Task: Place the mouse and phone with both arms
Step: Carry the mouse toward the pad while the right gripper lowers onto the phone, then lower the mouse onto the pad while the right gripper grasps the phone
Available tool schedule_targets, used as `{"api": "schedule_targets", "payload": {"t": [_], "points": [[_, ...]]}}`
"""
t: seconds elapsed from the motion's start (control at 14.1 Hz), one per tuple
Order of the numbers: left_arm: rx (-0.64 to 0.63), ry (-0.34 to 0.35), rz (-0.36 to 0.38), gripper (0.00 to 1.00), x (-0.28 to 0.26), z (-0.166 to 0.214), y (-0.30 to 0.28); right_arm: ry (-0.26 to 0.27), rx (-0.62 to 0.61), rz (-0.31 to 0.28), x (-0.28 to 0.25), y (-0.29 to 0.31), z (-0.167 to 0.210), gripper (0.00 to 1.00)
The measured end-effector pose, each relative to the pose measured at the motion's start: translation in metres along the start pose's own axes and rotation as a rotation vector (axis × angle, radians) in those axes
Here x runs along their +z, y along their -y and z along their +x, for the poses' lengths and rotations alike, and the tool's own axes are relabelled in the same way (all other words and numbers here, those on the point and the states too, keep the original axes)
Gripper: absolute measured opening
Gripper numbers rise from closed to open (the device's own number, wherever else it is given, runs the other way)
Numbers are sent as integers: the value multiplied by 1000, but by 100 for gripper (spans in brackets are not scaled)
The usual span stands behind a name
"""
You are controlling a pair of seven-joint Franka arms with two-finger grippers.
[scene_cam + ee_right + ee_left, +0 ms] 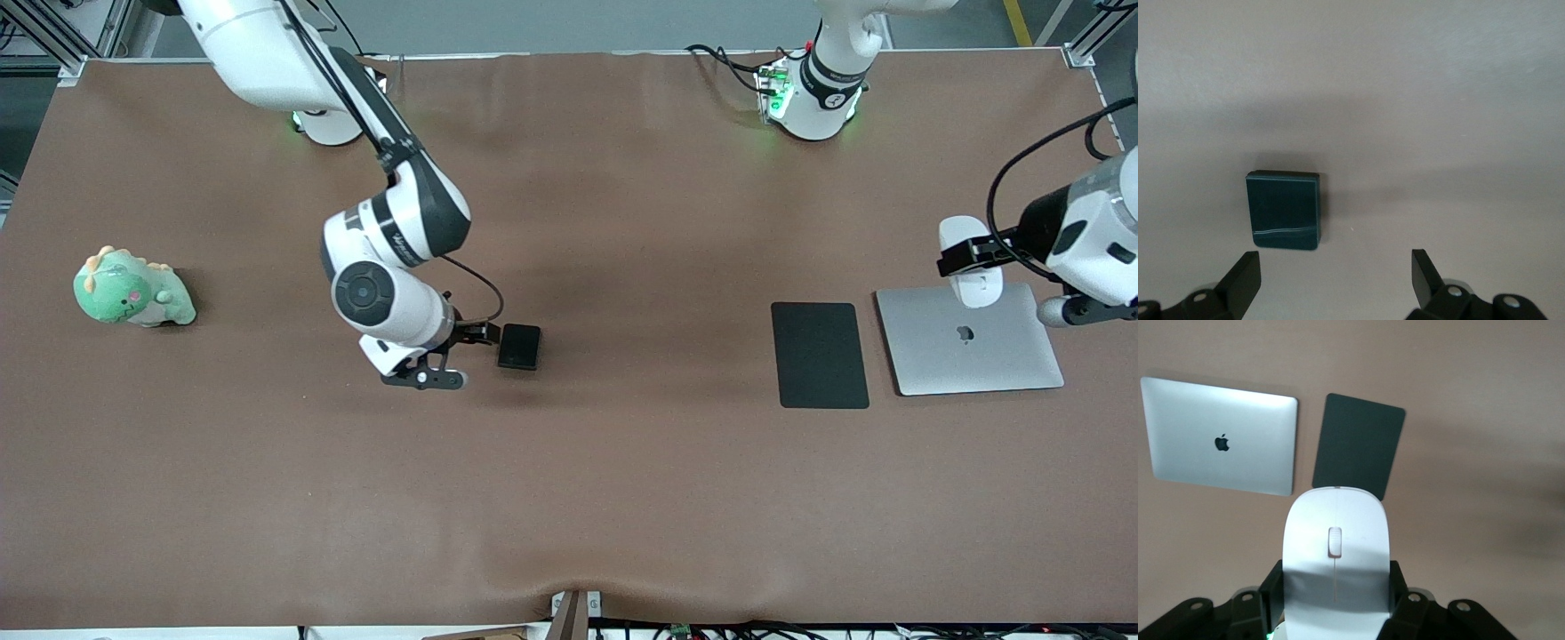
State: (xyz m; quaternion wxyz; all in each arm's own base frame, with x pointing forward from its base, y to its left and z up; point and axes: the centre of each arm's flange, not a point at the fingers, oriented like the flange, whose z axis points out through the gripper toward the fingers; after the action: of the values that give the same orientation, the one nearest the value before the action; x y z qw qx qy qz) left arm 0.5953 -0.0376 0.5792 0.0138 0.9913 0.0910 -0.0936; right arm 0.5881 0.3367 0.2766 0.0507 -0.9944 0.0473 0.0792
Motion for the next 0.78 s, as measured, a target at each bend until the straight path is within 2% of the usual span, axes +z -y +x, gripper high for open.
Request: {"api": "schedule_targets", "payload": {"t": [0.21, 0.57, 0.78], "points": [[-9, -10, -2, 62, 44, 17, 1, -26, 12, 2, 42, 21, -5, 100], [-21, -57, -3, 62, 192, 50, 0, -71, -2, 18, 77, 42, -12, 100], [-4, -50, 10, 62, 264, 61, -13, -77, -6, 19, 88, 45, -13, 100]]}}
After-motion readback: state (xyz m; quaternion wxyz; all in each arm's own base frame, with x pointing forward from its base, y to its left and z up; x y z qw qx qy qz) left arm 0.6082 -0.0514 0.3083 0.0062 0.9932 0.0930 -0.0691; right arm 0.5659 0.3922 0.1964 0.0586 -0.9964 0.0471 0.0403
